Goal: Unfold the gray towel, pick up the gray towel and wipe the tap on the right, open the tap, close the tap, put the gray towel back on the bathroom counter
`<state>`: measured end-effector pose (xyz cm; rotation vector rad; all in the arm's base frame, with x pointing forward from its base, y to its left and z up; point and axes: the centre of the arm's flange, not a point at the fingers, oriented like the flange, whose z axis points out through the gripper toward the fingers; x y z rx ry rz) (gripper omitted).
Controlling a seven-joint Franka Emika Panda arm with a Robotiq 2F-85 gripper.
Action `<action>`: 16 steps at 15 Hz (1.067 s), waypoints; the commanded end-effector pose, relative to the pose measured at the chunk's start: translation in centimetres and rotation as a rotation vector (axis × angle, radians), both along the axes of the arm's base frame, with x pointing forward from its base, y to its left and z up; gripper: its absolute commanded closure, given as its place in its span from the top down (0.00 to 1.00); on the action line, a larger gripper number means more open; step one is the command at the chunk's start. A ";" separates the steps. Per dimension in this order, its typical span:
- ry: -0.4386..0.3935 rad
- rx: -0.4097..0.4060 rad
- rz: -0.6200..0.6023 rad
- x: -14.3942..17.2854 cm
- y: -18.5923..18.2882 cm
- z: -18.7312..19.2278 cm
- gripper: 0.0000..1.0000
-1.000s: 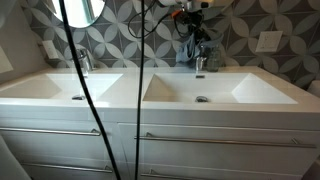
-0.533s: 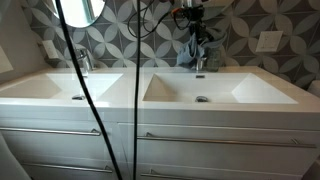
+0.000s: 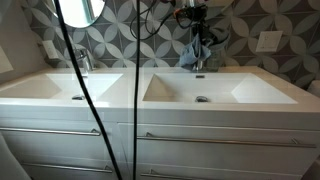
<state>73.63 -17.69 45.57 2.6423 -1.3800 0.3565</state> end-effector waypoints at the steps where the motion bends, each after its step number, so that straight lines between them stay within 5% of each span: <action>1: -0.080 0.059 0.048 1.3 -0.2 -1.2 0.05; 13: -0.327 0.161 0.126 3.9 1.0 -3.4 0.05; 16: -0.302 0.177 0.141 3.8 1.3 -3.8 0.05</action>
